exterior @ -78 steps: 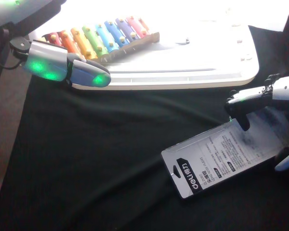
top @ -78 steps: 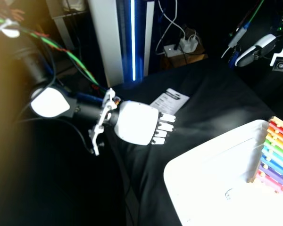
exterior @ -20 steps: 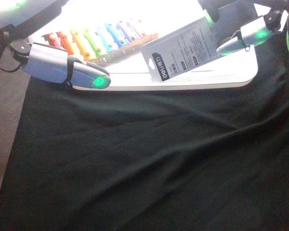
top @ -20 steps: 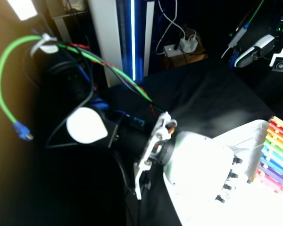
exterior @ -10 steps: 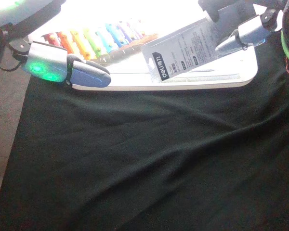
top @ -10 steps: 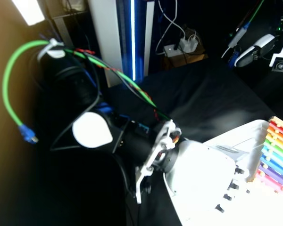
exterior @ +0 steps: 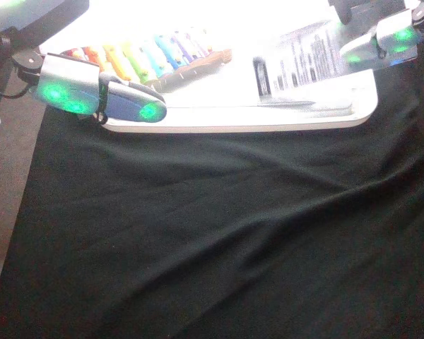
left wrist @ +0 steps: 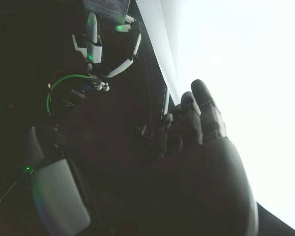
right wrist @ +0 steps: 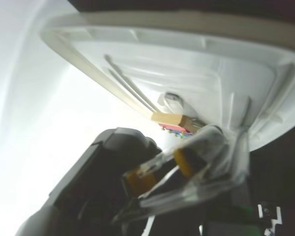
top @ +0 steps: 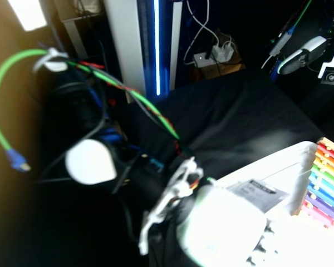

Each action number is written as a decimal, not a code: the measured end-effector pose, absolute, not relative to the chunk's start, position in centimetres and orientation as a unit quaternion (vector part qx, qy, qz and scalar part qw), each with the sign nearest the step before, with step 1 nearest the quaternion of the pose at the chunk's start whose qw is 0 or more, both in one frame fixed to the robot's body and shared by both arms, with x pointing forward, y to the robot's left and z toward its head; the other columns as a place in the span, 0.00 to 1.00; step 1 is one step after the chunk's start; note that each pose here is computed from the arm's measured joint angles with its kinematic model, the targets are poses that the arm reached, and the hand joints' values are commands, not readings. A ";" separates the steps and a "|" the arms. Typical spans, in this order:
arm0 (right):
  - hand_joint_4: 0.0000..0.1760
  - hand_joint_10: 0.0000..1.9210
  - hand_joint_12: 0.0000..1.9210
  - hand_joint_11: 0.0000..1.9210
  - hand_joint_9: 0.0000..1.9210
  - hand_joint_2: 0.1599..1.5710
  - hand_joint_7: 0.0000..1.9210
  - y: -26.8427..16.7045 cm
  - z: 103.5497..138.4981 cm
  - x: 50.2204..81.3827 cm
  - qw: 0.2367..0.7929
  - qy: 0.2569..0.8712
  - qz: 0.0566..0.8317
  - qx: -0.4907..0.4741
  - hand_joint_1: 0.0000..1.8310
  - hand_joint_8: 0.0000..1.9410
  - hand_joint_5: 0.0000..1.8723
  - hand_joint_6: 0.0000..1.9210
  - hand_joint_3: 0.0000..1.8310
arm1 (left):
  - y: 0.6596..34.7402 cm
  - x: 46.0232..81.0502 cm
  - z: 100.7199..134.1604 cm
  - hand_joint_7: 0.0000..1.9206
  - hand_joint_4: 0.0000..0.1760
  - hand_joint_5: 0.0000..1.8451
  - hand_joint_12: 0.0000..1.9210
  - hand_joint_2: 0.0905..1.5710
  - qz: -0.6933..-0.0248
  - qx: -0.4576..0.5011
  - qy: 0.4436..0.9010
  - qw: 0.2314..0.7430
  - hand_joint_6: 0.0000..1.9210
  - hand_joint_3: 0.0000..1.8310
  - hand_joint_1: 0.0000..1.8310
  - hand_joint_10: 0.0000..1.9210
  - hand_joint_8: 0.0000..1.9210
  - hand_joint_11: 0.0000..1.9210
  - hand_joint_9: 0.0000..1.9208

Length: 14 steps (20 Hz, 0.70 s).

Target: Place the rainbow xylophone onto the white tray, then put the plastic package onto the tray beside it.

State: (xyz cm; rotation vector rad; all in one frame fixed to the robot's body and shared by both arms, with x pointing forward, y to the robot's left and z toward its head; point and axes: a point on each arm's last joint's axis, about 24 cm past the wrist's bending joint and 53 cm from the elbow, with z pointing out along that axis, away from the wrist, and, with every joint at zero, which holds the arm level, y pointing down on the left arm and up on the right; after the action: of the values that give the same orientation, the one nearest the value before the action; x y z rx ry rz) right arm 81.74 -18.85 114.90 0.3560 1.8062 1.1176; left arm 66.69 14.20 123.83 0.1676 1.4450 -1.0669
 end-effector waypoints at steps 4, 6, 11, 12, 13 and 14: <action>0.00 0.64 0.61 0.42 0.49 0.70 0.39 -19.0 114.9 81.8 0.474 0.739 0.456 0.148 0.74 0.67 0.49 0.51 0.00 | 14.1 66.7 124.3 0.04 0.00 0.00 0.40 0.43 -0.467 0.073 0.623 0.623 0.00 0.00 0.31 0.00 0.00 0.00 0.10; 0.00 0.62 0.58 0.43 0.50 0.70 0.39 -18.8 114.8 81.8 0.473 0.739 0.457 0.148 0.74 0.67 0.49 0.50 0.00 | 14.1 66.7 124.4 0.04 0.00 0.00 0.40 0.42 -0.468 0.073 0.622 0.623 0.00 0.00 0.32 0.00 0.00 0.00 0.10; 0.00 0.66 0.60 0.38 0.47 0.72 0.37 -18.5 114.7 81.7 0.471 0.740 0.457 0.146 0.73 0.69 0.44 0.60 0.00 | 14.1 66.6 124.3 0.04 0.00 0.00 0.37 0.42 -0.469 0.074 0.622 0.622 0.00 0.00 0.32 0.00 0.00 0.00 0.09; 0.00 0.37 0.55 0.30 0.42 0.65 0.35 -18.3 114.6 81.7 0.470 0.740 0.458 0.145 0.73 0.33 0.39 0.27 0.00 | 14.1 66.6 124.3 0.03 0.00 0.00 0.37 0.42 -0.469 0.074 0.622 0.622 0.00 0.00 0.31 0.00 0.00 0.00 0.09; 0.00 0.20 0.54 0.22 0.39 0.60 0.36 -18.2 114.5 81.7 0.469 0.741 0.459 0.144 0.68 0.13 0.37 0.09 0.00 | 14.1 66.6 124.3 0.03 0.00 0.00 0.37 0.42 -0.469 0.074 0.622 0.622 0.00 0.00 0.32 0.00 0.00 0.00 0.09; 0.00 0.11 0.54 0.18 0.39 0.57 0.36 -18.1 114.5 81.6 0.469 0.741 0.459 0.144 0.65 0.04 0.35 0.02 0.00 | 14.1 66.6 124.3 0.04 0.00 0.00 0.37 0.42 -0.469 0.074 0.622 0.622 0.00 0.00 0.32 0.00 0.00 0.00 0.09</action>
State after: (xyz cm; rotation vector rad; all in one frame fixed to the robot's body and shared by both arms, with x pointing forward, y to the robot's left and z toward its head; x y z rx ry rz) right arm 81.64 -18.11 114.52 0.3520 1.8170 1.1253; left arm 66.63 14.08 124.34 0.1694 1.4300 -1.0767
